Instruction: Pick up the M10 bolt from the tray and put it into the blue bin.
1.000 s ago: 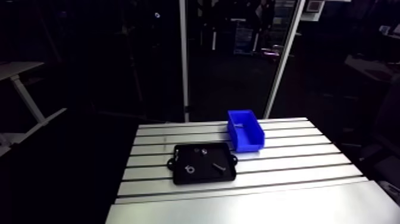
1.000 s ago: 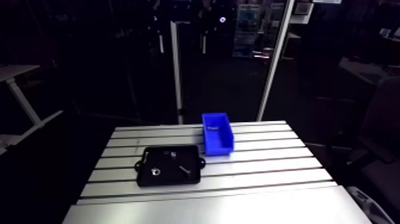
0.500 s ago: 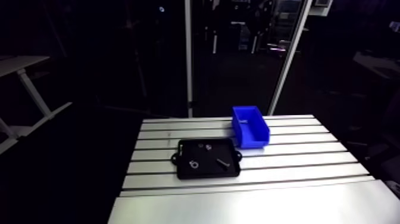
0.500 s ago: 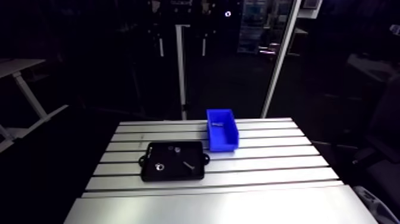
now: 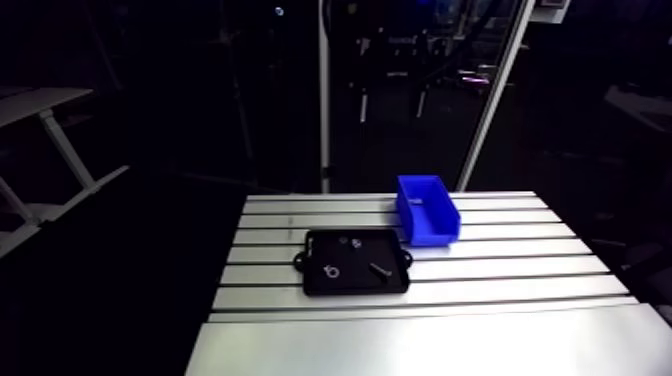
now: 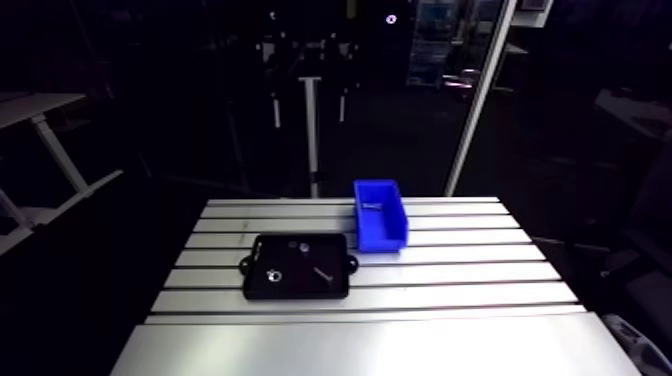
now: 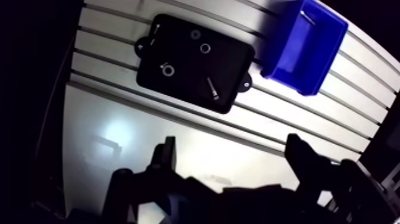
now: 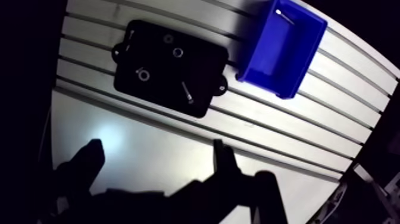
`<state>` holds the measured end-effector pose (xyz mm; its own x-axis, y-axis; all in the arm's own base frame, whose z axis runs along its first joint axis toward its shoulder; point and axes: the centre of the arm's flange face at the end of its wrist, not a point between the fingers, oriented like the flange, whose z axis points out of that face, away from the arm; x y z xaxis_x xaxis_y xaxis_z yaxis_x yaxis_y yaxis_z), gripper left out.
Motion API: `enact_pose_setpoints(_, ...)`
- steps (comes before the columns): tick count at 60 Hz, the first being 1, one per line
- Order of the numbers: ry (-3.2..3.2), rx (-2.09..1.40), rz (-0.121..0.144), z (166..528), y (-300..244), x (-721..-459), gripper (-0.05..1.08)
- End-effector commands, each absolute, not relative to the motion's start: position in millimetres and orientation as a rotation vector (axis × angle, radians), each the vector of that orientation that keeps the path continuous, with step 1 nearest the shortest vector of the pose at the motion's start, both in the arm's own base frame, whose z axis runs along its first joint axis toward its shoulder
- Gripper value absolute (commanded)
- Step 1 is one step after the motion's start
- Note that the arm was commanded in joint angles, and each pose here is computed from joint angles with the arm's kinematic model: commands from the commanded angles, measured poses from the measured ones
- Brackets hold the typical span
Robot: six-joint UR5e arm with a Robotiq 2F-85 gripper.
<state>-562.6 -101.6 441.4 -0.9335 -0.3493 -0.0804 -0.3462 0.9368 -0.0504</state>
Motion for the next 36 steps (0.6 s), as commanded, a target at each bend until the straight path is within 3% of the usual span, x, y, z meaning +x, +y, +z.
enact_pose_setpoints(1,3.010,-0.613,-0.044,420.0,-101.7,-562.3,0.01)
enact_pose_setpoints(13,2.988,-0.649,-0.049,394.2,-101.4,-565.0,0.01)
enact_pose_setpoints(25,2.985,-0.702,-0.005,361.5,-98.6,-566.3,0.01)
enact_pose_setpoints(36,2.939,-0.798,-0.013,333.0,-97.8,-562.2,0.01)
